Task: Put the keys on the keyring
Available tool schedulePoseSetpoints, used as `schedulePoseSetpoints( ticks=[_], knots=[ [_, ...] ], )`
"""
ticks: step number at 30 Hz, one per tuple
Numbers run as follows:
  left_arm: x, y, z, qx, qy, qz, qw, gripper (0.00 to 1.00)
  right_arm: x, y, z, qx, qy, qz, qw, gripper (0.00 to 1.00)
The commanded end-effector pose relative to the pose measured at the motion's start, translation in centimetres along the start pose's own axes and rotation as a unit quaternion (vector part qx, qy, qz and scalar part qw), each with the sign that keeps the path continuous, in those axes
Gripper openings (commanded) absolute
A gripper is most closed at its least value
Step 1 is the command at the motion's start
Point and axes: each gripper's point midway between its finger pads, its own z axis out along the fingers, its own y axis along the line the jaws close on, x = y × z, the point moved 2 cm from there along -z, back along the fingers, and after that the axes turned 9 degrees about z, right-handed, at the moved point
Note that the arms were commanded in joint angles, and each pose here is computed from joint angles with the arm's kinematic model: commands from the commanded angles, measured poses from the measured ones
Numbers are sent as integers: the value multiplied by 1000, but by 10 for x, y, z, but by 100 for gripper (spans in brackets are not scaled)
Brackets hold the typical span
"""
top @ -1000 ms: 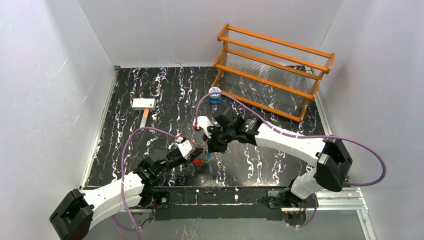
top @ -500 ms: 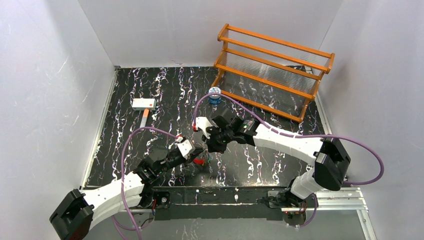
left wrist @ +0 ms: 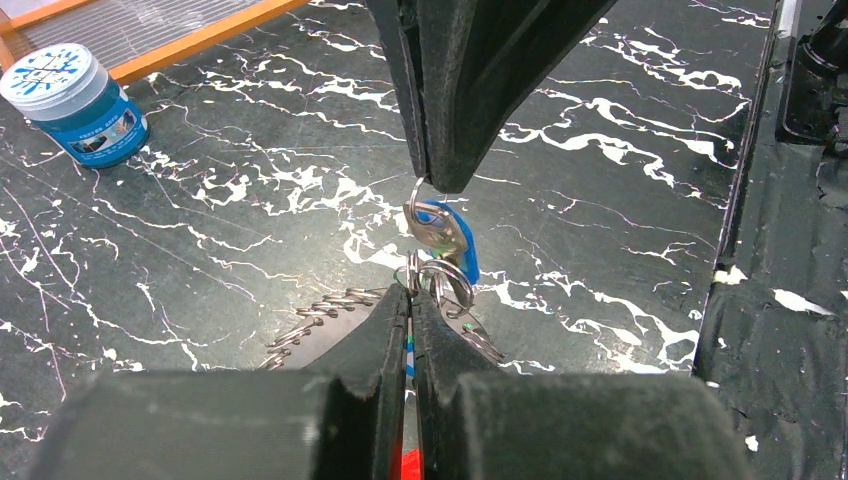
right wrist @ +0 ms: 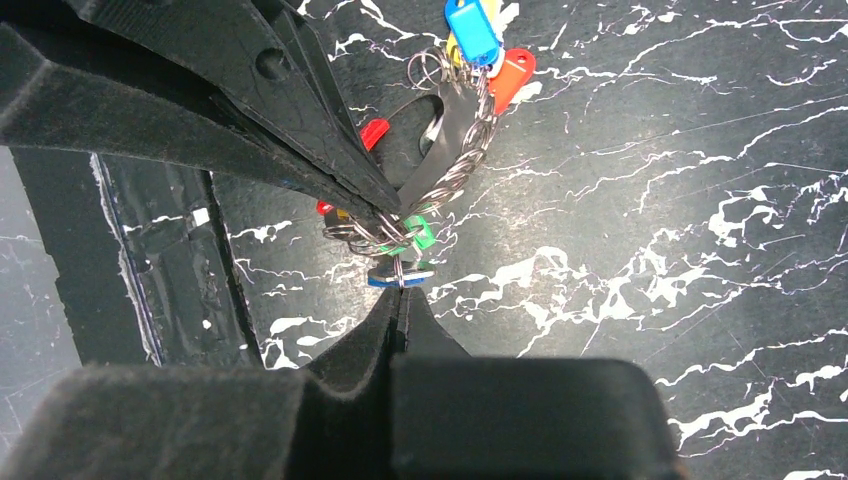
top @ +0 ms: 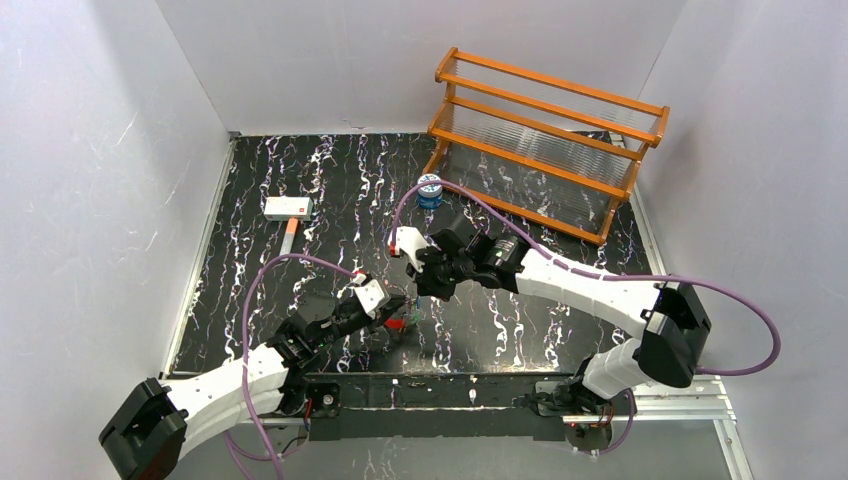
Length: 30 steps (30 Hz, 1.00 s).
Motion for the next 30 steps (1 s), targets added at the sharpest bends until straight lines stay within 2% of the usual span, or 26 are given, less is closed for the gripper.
schedulePoseSetpoints(
  ticks=[1,8,18,30],
  knots=[
    [-16,2,2,0,-25,5,1000,0,-4,7,1,-23,-9,-18,1000,1],
    [-15,3,2,-2,-25,5,1000,0,4,14,7,-51,3,-27,998,1],
    [-15,2,2,-1,-25,4,1000,0,5,7,20,-31,27,-16,999,1],
    [-15,2,2,1,-24,4,1000,0,-15,5,12,-13,-10,-13,1000,1]
  ],
)
